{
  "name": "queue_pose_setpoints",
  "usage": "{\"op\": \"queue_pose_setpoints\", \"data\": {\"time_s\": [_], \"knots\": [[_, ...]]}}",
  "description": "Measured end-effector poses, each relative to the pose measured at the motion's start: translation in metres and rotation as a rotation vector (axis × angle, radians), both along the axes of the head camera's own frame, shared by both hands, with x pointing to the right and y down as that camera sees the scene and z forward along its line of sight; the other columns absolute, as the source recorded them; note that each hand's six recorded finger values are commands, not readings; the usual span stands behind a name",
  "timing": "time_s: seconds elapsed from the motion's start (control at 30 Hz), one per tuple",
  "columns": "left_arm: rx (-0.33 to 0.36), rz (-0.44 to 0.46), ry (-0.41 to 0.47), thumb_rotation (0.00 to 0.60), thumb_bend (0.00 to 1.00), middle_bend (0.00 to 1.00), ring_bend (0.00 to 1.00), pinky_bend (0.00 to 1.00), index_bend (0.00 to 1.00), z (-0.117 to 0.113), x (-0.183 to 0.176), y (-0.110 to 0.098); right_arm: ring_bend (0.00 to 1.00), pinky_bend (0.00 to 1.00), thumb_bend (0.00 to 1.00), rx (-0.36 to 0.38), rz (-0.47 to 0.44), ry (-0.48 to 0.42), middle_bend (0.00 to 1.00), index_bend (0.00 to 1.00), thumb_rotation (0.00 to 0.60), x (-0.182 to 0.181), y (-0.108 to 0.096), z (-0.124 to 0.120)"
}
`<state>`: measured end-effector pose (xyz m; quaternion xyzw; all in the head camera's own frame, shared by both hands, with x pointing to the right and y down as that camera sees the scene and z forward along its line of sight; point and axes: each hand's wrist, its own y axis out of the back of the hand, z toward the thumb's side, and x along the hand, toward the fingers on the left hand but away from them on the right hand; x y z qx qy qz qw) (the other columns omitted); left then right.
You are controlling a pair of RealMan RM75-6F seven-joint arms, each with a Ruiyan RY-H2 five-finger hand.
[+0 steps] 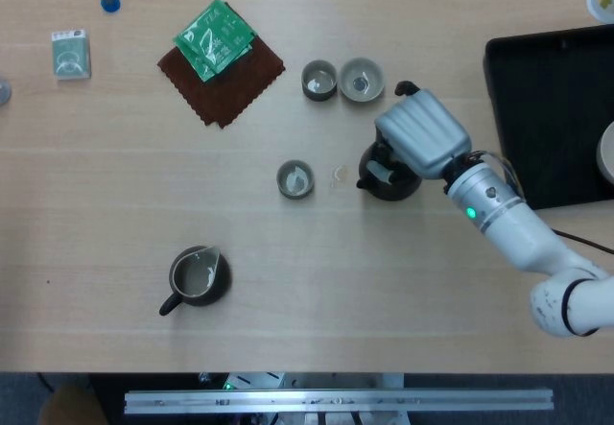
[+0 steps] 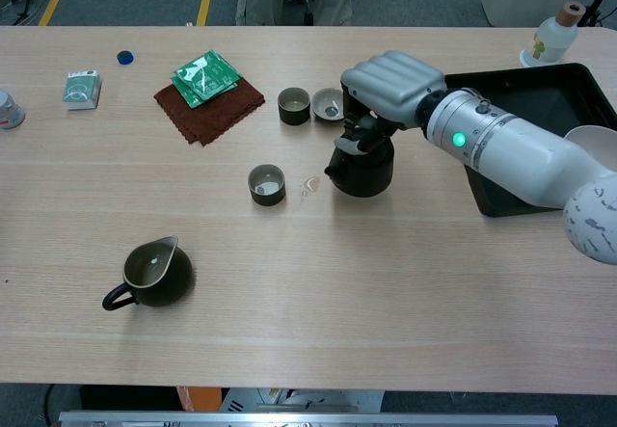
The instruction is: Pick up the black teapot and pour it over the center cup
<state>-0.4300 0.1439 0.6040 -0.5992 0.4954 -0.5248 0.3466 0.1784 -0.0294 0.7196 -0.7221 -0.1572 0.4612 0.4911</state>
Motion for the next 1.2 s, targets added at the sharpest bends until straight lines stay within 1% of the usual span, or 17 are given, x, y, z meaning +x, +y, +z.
{"op": "queue_pose_setpoints", "data": {"time_s": [0.23, 0.47, 0.6, 0.97, 1.07, 1.17, 1.2], "knots": [[-0.004, -0.002, -0.001, 0.251, 0.35, 0.13, 0.12, 0.11, 0.15, 0.001, -0.001, 0.0, 0.73, 0.23, 0.3, -0.015, 0.024, 0.024, 0.8, 0.92, 0.429, 0.012, -0.003, 0.015], [-0.009, -0.001, 0.001, 0.25, 0.35, 0.13, 0.12, 0.11, 0.16, 0.004, -0.001, 0.0, 0.7, 0.22, 0.3, -0.017, 0.039, 0.036, 0.78, 0.89, 0.43, 0.018, -0.005, 0.023], [-0.015, 0.0, 0.002, 0.251, 0.35, 0.13, 0.12, 0.11, 0.16, 0.005, 0.0, 0.0, 0.69, 0.2, 0.3, -0.023, 0.042, 0.041, 0.77, 0.88, 0.429, 0.02, -0.003, 0.027], [-0.031, 0.005, 0.001, 0.25, 0.35, 0.13, 0.12, 0.11, 0.15, 0.008, 0.001, 0.002, 0.67, 0.2, 0.3, -0.044, 0.04, 0.059, 0.75, 0.86, 0.429, 0.022, 0.005, 0.039], [-0.025, 0.001, 0.002, 0.251, 0.35, 0.13, 0.12, 0.11, 0.15, 0.006, 0.0, 0.002, 0.63, 0.19, 0.3, -0.048, 0.036, 0.065, 0.72, 0.81, 0.43, 0.023, 0.006, 0.04], [-0.022, -0.002, 0.001, 0.252, 0.35, 0.13, 0.12, 0.11, 0.16, 0.005, -0.002, 0.003, 0.57, 0.16, 0.29, -0.053, 0.029, 0.071, 0.65, 0.72, 0.429, 0.023, 0.007, 0.04], [-0.023, -0.003, 0.001, 0.25, 0.35, 0.13, 0.12, 0.11, 0.15, 0.005, -0.002, 0.003, 0.54, 0.15, 0.29, -0.055, 0.027, 0.072, 0.62, 0.67, 0.429, 0.023, 0.008, 0.04]]}}
